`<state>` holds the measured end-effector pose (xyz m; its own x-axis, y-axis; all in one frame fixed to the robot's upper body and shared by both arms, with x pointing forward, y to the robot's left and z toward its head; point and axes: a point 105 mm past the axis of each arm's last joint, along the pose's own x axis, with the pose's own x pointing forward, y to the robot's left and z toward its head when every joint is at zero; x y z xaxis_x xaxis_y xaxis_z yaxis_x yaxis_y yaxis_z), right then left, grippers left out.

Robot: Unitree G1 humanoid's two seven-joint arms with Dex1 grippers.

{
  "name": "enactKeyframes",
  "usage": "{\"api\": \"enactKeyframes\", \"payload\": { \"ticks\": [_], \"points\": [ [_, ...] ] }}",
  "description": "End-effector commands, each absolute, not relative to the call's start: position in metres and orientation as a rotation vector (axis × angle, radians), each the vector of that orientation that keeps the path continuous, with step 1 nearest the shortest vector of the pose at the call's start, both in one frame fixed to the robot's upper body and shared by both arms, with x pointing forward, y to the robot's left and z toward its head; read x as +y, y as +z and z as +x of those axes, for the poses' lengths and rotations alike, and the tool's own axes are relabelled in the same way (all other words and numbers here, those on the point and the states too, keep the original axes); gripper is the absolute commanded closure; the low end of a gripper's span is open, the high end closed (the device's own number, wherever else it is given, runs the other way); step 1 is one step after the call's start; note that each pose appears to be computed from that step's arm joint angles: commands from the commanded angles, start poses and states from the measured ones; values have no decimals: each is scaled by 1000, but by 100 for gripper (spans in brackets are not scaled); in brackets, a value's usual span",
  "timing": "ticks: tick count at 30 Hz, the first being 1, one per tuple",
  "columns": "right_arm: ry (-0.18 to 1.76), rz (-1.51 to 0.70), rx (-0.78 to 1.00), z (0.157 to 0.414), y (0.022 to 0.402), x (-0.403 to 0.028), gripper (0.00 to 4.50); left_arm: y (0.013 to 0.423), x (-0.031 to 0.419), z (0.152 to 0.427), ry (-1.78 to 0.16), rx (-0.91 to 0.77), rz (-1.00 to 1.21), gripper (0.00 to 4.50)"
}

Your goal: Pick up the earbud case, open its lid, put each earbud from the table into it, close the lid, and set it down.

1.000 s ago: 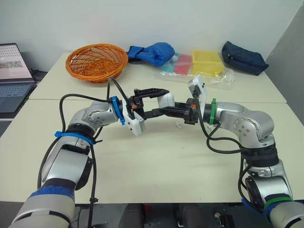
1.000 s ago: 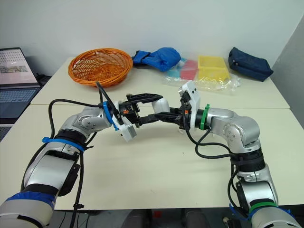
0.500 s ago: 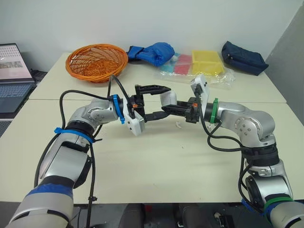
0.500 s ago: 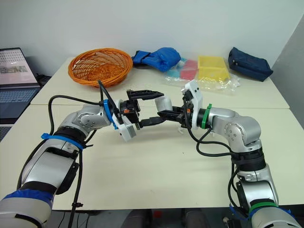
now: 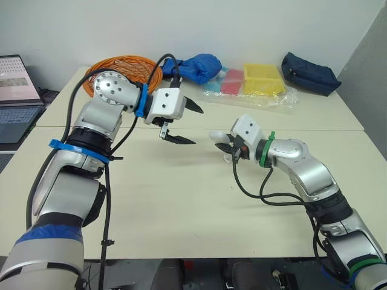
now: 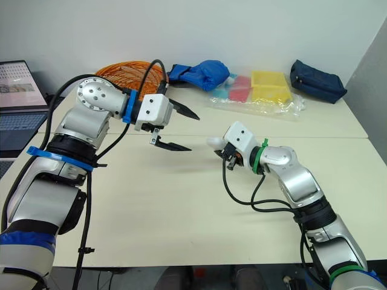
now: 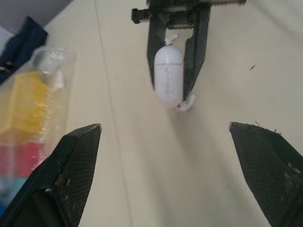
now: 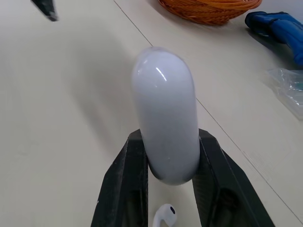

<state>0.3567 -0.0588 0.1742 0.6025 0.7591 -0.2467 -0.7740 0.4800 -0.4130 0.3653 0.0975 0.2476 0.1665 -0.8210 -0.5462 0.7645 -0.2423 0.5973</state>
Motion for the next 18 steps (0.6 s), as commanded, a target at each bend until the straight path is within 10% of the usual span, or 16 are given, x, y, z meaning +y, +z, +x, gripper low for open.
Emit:
{"api": "enactKeyframes", "payload": {
  "ticks": [1, 7, 18],
  "points": [
    [952, -563, -57, 354, 193, -44, 367, 255, 78, 359, -1525, -89, 1085, 17],
    [953, -584, -64, 350, 194, -40, 367, 245, 71, 363, -1510, -42, 1109, 181],
    [947, -578, -79, 346, 201, -35, 367, 236, 71, 366, -1510, -13, 1140, 181]
  ]
}}
